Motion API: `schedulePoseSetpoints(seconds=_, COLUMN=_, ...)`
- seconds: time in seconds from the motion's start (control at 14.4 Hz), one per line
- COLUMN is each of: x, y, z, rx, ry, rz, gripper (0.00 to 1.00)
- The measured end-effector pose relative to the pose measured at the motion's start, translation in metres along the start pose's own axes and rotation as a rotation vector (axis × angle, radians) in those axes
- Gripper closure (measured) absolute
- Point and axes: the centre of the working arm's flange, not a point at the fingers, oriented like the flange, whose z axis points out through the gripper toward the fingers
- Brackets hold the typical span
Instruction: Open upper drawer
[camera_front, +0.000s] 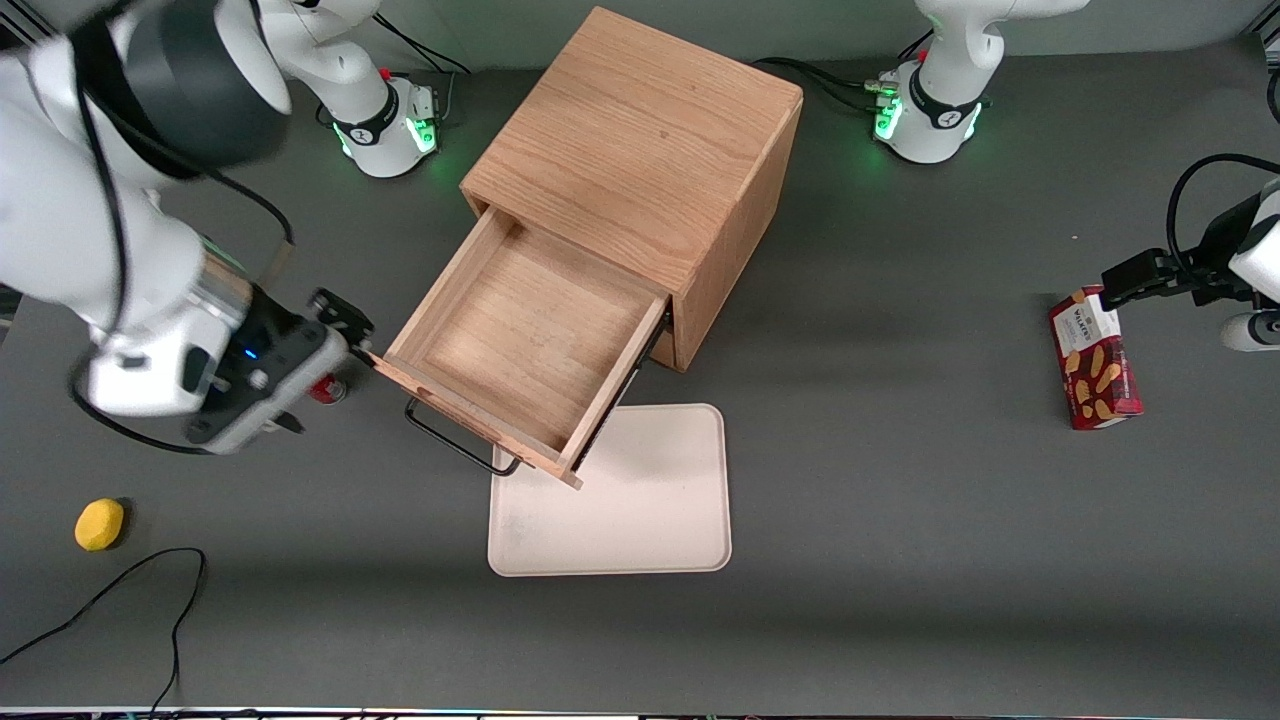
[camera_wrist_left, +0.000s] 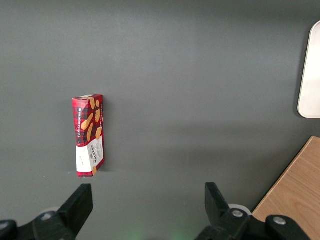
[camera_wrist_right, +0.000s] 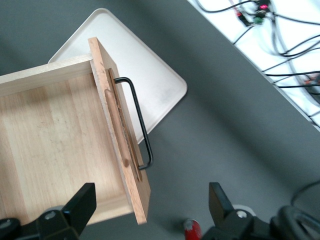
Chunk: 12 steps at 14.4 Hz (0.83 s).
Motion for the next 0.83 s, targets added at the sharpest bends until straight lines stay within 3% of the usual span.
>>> schedulePoseSetpoints(seconds=0.21, x=-0.018, y=-0.004, z=-0.039, rx=-0.028, ry=0.015, rz=0.081, gripper=0.00)
schedulePoseSetpoints(seconds=0.49, x=-0.043, y=-0.005, z=-0.069, rx=-0.029, ry=0.036, rz=0.207, gripper=0.00)
schedulePoseSetpoints(seconds=0.83, x=-0.101, y=0.036, z=-0.092, rx=-0.031, ry=0.043, rz=0.352, gripper=0.00)
